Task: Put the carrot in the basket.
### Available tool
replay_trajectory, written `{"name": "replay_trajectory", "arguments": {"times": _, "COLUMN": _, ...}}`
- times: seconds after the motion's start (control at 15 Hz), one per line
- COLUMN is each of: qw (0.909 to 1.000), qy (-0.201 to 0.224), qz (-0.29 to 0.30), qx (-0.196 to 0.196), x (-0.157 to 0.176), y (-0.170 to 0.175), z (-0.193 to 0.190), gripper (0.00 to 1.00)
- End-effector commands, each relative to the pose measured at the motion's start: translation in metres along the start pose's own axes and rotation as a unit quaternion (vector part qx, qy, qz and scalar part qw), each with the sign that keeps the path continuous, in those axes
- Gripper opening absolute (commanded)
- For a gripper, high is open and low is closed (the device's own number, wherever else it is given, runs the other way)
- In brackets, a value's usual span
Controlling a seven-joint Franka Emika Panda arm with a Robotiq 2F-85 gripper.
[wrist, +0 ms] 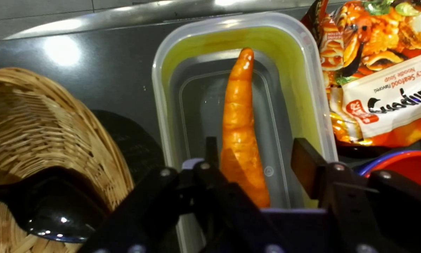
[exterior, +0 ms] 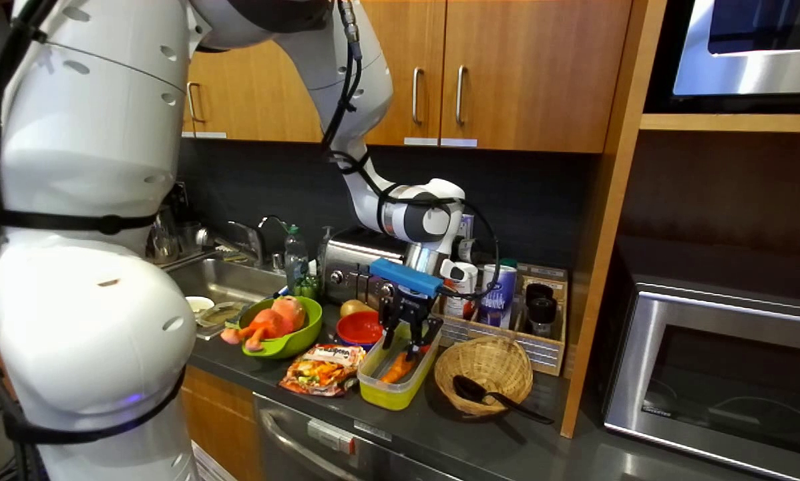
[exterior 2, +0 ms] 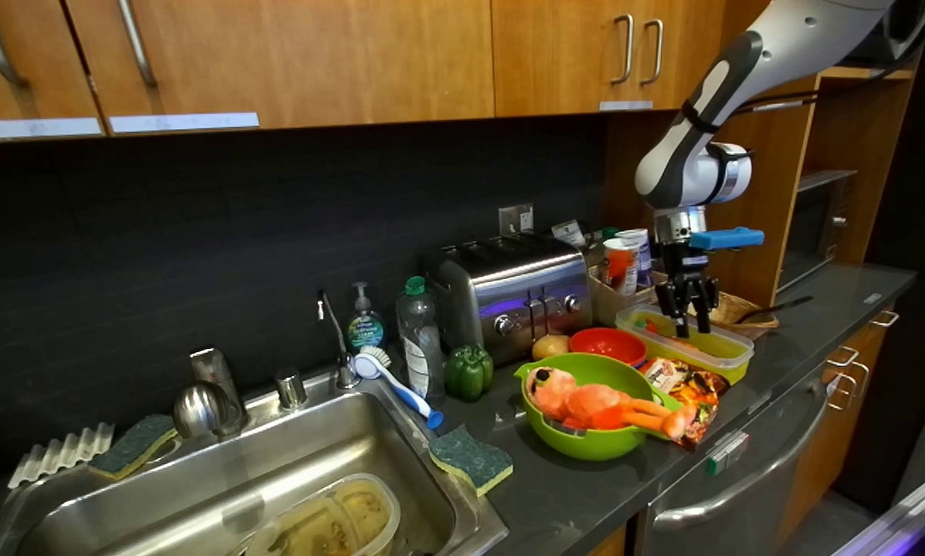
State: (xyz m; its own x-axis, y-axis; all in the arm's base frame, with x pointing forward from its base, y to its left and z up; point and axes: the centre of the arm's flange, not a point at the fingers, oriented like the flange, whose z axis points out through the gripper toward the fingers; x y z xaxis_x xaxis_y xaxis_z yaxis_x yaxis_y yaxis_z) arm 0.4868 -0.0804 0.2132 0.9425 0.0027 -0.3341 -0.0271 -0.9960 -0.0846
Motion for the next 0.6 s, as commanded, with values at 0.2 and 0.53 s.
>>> {"name": "replay_trajectory", "arguments": {"times": 0.2, "qw": 1.0000, "qy": -0.001, "qz": 0.006, "qx": 0.007, "x": -0.0017, "y": 0.0049, "z": -0.0037, "gripper": 0.47}}
{"name": "replay_trajectory", "arguments": {"times": 0.53, "qw": 0.9999, "qy": -0.003, "qz": 0.002, "qx": 0.012, "x": 0.0058, "y": 0.0091, "z": -0.0017, "gripper": 0.58}}
